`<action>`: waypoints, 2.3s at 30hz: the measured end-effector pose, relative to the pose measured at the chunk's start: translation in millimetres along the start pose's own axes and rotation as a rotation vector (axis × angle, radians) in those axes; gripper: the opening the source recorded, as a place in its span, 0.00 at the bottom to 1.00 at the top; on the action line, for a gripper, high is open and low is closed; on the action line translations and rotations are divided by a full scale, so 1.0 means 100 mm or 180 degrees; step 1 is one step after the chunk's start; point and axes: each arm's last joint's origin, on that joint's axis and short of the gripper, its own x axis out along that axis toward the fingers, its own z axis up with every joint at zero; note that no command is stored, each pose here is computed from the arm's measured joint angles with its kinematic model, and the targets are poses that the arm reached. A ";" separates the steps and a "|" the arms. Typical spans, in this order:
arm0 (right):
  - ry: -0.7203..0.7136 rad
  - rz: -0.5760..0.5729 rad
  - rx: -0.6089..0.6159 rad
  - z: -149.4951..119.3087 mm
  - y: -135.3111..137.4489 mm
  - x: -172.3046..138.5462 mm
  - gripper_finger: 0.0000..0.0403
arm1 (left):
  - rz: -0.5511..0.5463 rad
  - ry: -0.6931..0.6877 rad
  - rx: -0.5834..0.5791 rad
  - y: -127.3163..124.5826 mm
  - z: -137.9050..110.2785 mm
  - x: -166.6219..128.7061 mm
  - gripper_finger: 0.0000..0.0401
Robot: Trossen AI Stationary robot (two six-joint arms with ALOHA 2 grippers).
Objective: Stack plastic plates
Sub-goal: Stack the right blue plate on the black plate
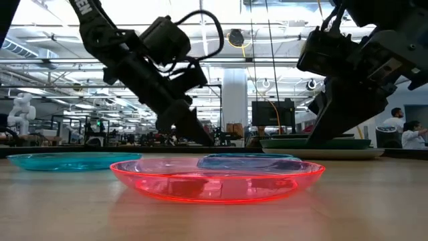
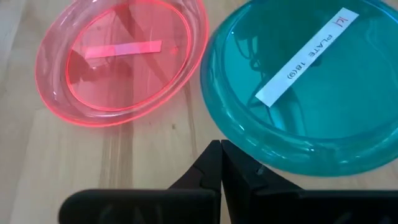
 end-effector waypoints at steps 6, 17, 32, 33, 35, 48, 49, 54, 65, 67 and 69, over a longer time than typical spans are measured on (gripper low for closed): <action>0.0156 -0.0089 -0.0047 -0.09 -0.03 0.13 0.00 | -0.0012 0.0086 -0.0071 -0.02 -0.06 0.05 0.20; 0.0077 -0.0066 -0.0136 -0.11 -0.02 0.24 0.00 | -0.0017 0.0136 -0.0152 -0.02 -0.07 0.05 0.20; 0.0065 -0.0163 -0.0184 -0.13 -0.03 0.29 0.00 | -0.0025 0.0199 -0.0142 -0.02 -0.09 0.05 0.20; 0.0058 -0.0160 -0.0189 -0.14 -0.03 0.29 0.00 | -0.0024 0.0199 -0.0145 -0.02 -0.09 0.05 0.20; 0.0039 -0.0151 -0.0208 -0.13 -0.03 0.30 0.00 | -0.0023 0.0199 -0.0152 -0.02 -0.09 0.05 0.20; -0.0010 -0.0230 -0.0280 -0.13 -0.04 0.31 0.00 | -0.0024 0.0199 -0.0166 -0.02 -0.09 0.05 0.20; -0.0022 -0.0264 -0.0294 -0.13 -0.04 0.31 0.00 | -0.0024 0.0198 -0.0167 -0.02 -0.09 0.05 0.20; -0.0025 -0.0286 -0.0319 -0.13 -0.06 0.31 0.00 | -0.0022 0.0187 -0.0177 -0.02 -0.09 0.05 0.20; -0.0128 -0.0484 -0.0511 -0.11 -0.08 0.31 0.00 | -0.0085 0.0147 -0.0198 -0.03 -0.08 0.05 0.20; -0.0153 -0.0547 -0.0530 -0.11 -0.08 0.31 0.00 | -0.0088 0.0145 -0.0202 -0.03 -0.08 0.05 0.20; -0.0184 -0.0622 -0.0549 -0.11 -0.09 0.31 0.00 | -0.0095 0.0143 -0.0206 -0.05 -0.07 0.05 0.20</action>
